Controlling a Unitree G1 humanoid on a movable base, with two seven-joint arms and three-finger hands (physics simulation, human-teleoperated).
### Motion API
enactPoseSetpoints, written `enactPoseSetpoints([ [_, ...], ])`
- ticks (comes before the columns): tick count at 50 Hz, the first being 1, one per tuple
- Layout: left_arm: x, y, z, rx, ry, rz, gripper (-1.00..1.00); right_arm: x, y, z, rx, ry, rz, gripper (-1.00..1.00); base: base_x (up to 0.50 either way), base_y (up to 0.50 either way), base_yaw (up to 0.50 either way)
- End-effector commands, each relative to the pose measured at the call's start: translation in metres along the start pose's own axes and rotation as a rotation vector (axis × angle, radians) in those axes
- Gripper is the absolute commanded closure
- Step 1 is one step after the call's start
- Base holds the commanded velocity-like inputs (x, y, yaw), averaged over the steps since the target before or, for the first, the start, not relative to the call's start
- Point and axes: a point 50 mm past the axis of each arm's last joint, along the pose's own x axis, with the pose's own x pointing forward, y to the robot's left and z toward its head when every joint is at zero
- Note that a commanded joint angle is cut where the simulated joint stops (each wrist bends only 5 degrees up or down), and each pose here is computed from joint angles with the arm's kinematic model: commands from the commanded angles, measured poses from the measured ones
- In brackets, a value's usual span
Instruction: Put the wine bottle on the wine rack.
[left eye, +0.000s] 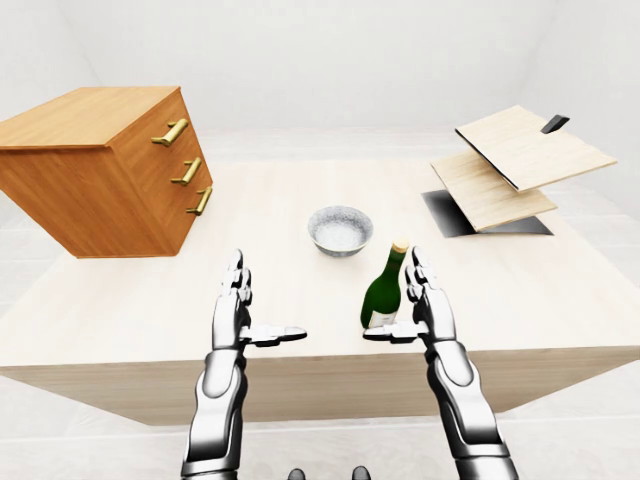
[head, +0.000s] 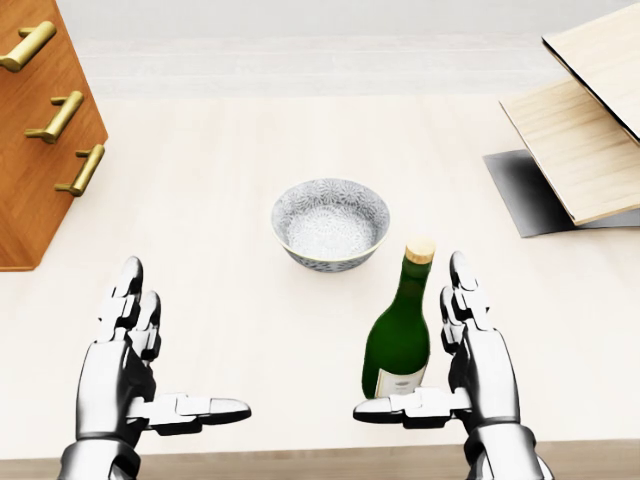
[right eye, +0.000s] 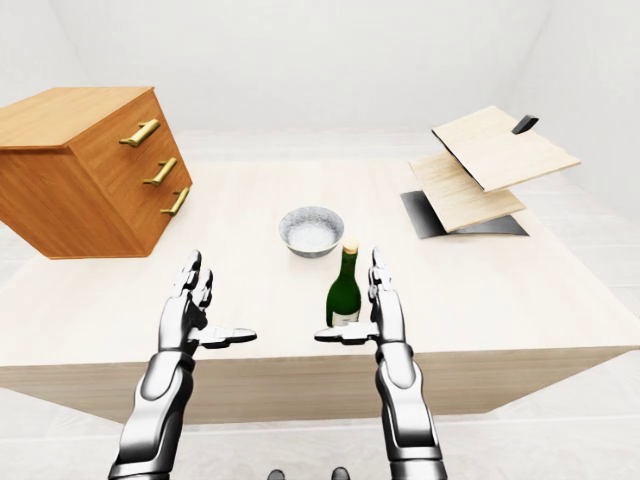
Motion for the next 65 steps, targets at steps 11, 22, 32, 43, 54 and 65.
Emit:
enactPoseSetpoints([
  [11,-0.017,0.005,0.032,0.04,-0.086,-0.038,-1.0,-0.008,-0.005,0.014,-0.023,-0.022,0.005,-1.0,0.0,0.0,0.0],
  [22,-0.031,0.013,0.057,0.071,-0.189,-0.026,-1.0,-0.017,-0.007,0.027,-0.083,-0.074,-0.004,-1.0,0.0,0.0,0.0],
  [32,-0.042,0.014,0.084,0.067,-0.305,-0.043,-1.0,-0.028,-0.015,0.051,-0.094,-0.174,-0.027,-1.0,0.0,0.0,0.0],
  [43,-0.049,0.013,0.092,0.076,-0.341,-0.03,-1.0,-0.038,-0.025,0.066,-0.093,-0.233,-0.064,-1.0,0.0,0.0,0.0],
  [54,-0.052,0.013,0.097,0.073,-0.365,-0.028,-1.0,-0.035,-0.022,0.062,-0.086,-0.217,-0.051,-1.0,-0.18,-0.33,0.0],
  [65,-0.052,0.014,0.094,0.062,-0.352,-0.023,-1.0,-0.035,-0.018,0.061,-0.092,-0.212,-0.037,-1.0,-0.11,-0.23,0.0],
])
